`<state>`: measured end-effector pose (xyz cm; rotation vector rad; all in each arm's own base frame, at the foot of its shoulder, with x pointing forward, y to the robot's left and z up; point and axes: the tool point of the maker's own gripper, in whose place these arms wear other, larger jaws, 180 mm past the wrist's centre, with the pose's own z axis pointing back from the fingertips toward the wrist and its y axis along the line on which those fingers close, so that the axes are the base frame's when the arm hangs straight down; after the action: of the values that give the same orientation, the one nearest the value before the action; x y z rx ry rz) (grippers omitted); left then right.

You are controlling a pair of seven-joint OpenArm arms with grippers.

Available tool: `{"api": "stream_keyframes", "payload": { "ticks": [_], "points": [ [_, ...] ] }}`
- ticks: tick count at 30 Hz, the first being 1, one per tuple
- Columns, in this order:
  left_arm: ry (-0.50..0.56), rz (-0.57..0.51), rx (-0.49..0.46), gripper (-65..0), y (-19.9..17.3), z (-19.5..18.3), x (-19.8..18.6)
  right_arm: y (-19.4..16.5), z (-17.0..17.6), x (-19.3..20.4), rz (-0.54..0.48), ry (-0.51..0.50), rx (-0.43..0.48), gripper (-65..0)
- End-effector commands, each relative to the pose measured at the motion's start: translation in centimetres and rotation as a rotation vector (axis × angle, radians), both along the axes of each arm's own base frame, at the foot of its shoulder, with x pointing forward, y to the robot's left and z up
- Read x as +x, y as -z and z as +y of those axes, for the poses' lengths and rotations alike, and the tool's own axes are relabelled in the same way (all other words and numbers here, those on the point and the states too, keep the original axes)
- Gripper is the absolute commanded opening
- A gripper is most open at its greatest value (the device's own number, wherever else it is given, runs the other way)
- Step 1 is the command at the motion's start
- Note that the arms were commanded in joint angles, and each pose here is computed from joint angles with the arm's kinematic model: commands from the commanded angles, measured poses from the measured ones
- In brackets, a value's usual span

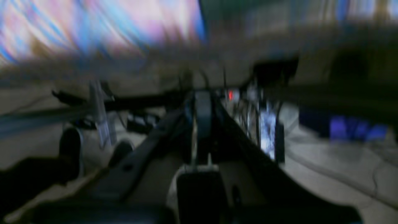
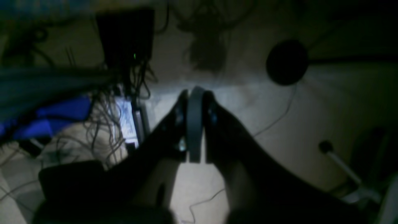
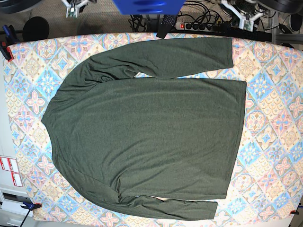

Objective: Fold the T-shirt properly
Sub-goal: 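Move the left gripper down to the shirt's shoulder corner and grasp it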

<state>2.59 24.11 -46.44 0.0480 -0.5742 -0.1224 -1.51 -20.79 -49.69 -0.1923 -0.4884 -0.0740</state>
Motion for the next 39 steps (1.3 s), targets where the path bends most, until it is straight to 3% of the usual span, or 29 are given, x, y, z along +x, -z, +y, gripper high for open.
{"api": "stream_keyframes", "payload": {
  "ticks": [1,8,16,22,34,39],
  "points": [
    [0.003,-0.041,0.01,-65.0,-1.3,0.4,1.0,-0.8,-0.3,0.2,-0.012,-0.008,-0.009,-65.0],
    [-0.1,-0.095,-0.019,-64.6,-2.9,1.8,5.3,-3.2,-0.3,3.5,-0.071,-0.02,-0.019,-65.0],
    [-0.208,-0.112,-0.143,-46.0,-3.0,1.5,10.0,-4.4,-0.2,5.0,-0.074,-0.02,-0.021,-65.0],
    [-0.226,-0.025,-0.195,-37.2,-2.2,0.6,11.3,-4.5,-0.2,5.0,-0.059,-0.018,-0.02,-65.0],
    [-0.246,0.123,-0.283,-34.7,-1.3,-1.1,11.0,-4.5,-0.2,5.1,-0.061,-0.018,-0.02,-65.0],
    [-0.194,0.165,-0.306,-34.9,-0.5,-3.3,10.1,-4.5,-0.2,5.1,-0.061,-0.018,-0.02,-65.0]
  ]
}}
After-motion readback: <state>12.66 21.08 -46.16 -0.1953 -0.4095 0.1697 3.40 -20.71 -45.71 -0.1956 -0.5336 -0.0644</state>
